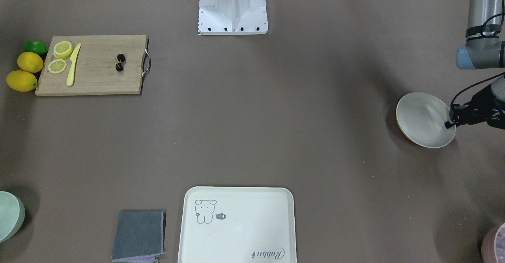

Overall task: Place red cherry on plate
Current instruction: 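Grasp the rim of the white plate with the left gripper and lift it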

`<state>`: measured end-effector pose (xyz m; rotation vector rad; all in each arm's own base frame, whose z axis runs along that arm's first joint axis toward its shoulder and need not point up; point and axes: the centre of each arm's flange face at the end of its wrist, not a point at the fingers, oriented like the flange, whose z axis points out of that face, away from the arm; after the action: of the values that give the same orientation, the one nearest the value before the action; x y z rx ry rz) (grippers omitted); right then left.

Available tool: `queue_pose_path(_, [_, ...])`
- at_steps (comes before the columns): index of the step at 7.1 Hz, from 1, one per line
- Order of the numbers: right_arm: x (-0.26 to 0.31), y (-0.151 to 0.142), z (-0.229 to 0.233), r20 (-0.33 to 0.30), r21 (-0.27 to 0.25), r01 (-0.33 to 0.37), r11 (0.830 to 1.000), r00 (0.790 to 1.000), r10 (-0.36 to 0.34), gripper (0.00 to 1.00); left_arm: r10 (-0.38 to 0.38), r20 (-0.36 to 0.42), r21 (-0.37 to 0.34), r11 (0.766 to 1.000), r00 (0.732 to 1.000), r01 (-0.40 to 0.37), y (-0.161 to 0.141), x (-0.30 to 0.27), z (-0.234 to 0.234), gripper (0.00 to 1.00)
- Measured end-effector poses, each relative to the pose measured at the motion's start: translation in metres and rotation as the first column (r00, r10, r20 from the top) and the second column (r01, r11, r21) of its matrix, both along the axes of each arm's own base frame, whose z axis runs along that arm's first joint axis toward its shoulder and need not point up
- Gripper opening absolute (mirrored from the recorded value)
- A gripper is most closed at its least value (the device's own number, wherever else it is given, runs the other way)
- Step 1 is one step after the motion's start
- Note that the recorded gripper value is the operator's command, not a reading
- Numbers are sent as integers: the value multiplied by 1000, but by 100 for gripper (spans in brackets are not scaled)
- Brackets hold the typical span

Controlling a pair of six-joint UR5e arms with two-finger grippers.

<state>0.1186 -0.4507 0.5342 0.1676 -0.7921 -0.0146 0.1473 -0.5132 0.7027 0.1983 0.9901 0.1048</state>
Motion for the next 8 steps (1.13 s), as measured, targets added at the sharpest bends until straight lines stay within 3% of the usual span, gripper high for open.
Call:
queue_pose_path(4, [2,0,-4,-1,7,-5,1000,1000,5,100,6,-181,-135,990,983,-31,-32,-52,-83,0])
queue_pose_path(6, [4,0,-5,-1,10,-9,1000,1000,9,100,-34,-240,-213,977,970,-18,-54,-64,-180,0])
queue_pose_path(8, [6,0,-5,-2,8,-12,1000,1000,12,100,-86,-239,-270,963,967,19,-63,-35,-274,0])
